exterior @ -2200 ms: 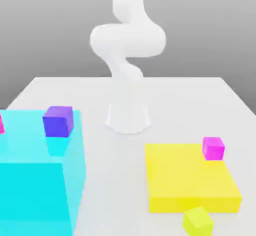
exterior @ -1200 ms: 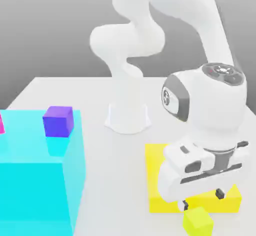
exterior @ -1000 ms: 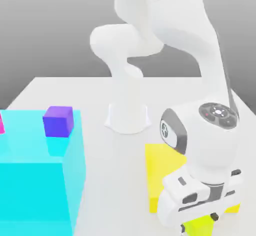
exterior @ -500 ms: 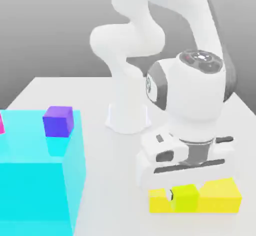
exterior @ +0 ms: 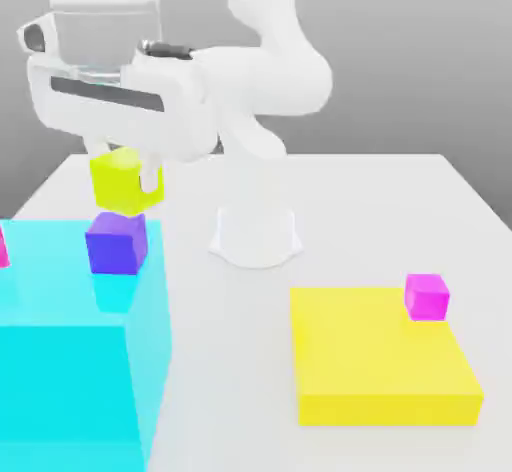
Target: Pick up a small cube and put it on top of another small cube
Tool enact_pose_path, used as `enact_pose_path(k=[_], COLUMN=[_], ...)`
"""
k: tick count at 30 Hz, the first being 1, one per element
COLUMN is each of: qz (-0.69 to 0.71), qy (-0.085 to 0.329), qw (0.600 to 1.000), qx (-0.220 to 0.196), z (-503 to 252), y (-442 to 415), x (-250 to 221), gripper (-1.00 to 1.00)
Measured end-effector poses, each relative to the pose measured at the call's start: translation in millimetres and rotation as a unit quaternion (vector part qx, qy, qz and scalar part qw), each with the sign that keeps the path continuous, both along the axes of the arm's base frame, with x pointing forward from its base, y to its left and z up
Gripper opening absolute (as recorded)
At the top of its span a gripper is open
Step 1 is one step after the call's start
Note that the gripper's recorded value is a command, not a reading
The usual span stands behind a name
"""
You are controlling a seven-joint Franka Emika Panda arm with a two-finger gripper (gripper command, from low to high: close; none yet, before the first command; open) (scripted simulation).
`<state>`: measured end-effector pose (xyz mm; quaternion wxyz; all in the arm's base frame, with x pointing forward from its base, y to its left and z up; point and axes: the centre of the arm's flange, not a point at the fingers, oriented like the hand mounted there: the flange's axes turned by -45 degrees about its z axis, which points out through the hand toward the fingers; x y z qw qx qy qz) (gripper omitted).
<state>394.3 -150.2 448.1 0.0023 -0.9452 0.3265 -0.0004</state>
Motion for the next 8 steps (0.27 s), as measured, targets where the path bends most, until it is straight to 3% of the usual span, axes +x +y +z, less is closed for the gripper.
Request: enact_pose_path(k=[2,3,8], qz=[-0.007,-0.008,-0.008], qy=[0.000,0.000,0.000], qw=[1.000,1.000,1.000], qx=[0.001,0.001,0.001], z=[-24.3,-37.7,-37.7], y=[-3.0,-3.3,-3.3], x=[-3.0,-4.1,-4.1], gripper=[-1.00,1.00,1.00])
